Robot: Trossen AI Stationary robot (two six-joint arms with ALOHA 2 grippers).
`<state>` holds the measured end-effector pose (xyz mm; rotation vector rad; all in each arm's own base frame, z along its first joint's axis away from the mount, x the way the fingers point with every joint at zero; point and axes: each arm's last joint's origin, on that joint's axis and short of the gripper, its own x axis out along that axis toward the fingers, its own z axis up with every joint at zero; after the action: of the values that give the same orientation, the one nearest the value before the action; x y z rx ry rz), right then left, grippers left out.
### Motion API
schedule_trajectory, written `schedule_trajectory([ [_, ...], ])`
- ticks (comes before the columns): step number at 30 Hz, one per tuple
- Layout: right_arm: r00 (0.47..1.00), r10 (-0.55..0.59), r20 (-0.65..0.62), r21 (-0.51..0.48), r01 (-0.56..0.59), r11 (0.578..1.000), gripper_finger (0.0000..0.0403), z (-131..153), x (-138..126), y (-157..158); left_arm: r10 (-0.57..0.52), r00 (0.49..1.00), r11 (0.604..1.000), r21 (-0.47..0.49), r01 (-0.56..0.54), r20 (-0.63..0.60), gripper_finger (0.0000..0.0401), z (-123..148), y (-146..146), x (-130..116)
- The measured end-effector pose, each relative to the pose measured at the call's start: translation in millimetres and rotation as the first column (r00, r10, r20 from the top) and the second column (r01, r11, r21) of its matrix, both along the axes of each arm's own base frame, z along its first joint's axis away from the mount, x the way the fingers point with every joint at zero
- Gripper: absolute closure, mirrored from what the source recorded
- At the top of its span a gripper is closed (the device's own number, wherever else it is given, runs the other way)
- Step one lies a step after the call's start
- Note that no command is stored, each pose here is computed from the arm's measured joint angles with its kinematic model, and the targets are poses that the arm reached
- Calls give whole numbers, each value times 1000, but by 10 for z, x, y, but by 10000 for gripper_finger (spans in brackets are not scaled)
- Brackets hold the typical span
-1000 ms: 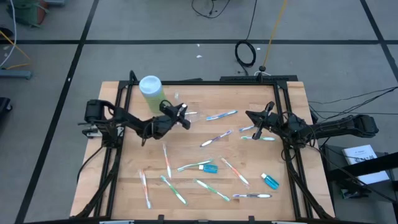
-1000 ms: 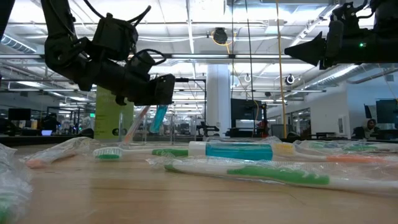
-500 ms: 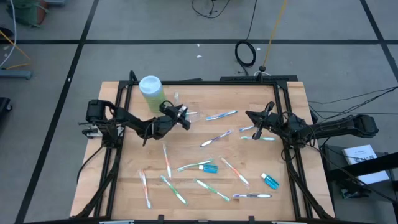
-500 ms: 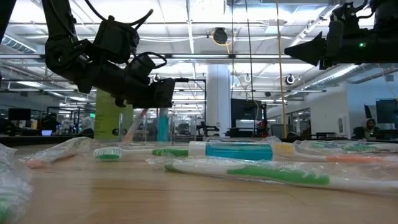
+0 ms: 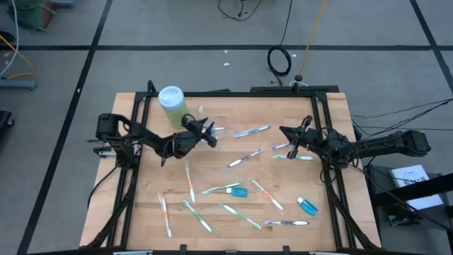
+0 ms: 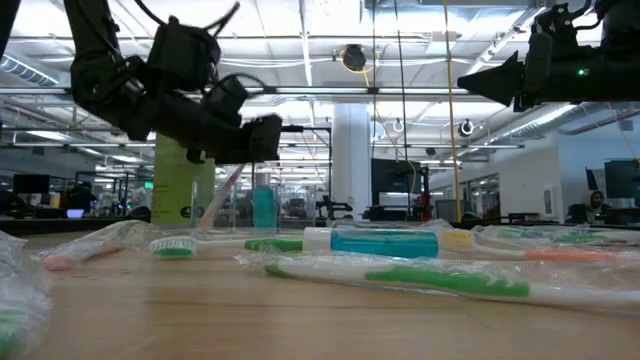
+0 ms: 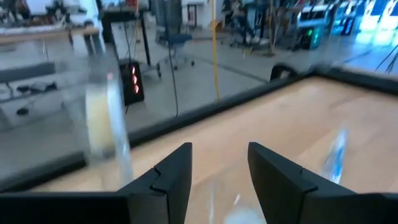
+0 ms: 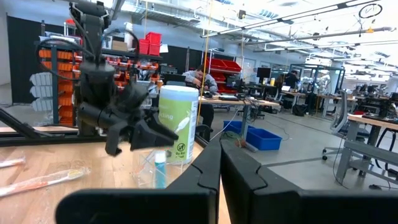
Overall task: Pick & Place toothbrushing station
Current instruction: Put the blue toothbrush into the transparent organizer
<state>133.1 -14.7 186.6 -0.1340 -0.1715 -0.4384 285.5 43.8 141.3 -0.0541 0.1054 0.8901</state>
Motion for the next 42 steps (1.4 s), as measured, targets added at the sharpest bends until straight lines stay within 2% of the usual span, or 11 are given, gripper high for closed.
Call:
schedule_trajectory([
  [7,1000,9,1,1,-9,1000,399,0,1,2,-74,997,990,126,69,31,238,473,-178,-70],
  [14,986,169,-9,-42,-169,985,399,11,34,48,-113,993,969,218,116,-28,238,955,-376,-362],
  [16,973,216,-76,-19,-218,976,399,-48,77,62,-121,992,968,217,123,-24,238,1067,-395,-468],
  [19,944,296,-148,0,-300,954,399,35,235,92,-160,987,973,166,160,-11,238,1166,-430,-632],
  [23,918,312,-245,4,-320,947,399,87,530,133,-264,964,960,88,266,-40,238,1188,-497,-804],
  [28,867,307,-393,45,-316,948,392,0,978,132,-336,941,938,70,338,-45,238,1253,-575,-969],
  [32,796,274,-540,54,-292,955,361,-168,1286,71,-358,932,929,84,361,-52,238,1284,-606,-1021],
  [35,780,201,-592,30,-228,973,323,-176,1463,-16,-363,930,925,92,367,-62,238,1284,-613,-1021],
  [37,751,167,-638,51,-176,983,295,-218,1544,-102,-386,920,918,74,390,-64,238,1267,-615,-1019],
  [42,676,199,-709,124,-159,980,238,-271,1712,-329,-462,885,884,50,465,-64,238,1253,-574,-995],
])
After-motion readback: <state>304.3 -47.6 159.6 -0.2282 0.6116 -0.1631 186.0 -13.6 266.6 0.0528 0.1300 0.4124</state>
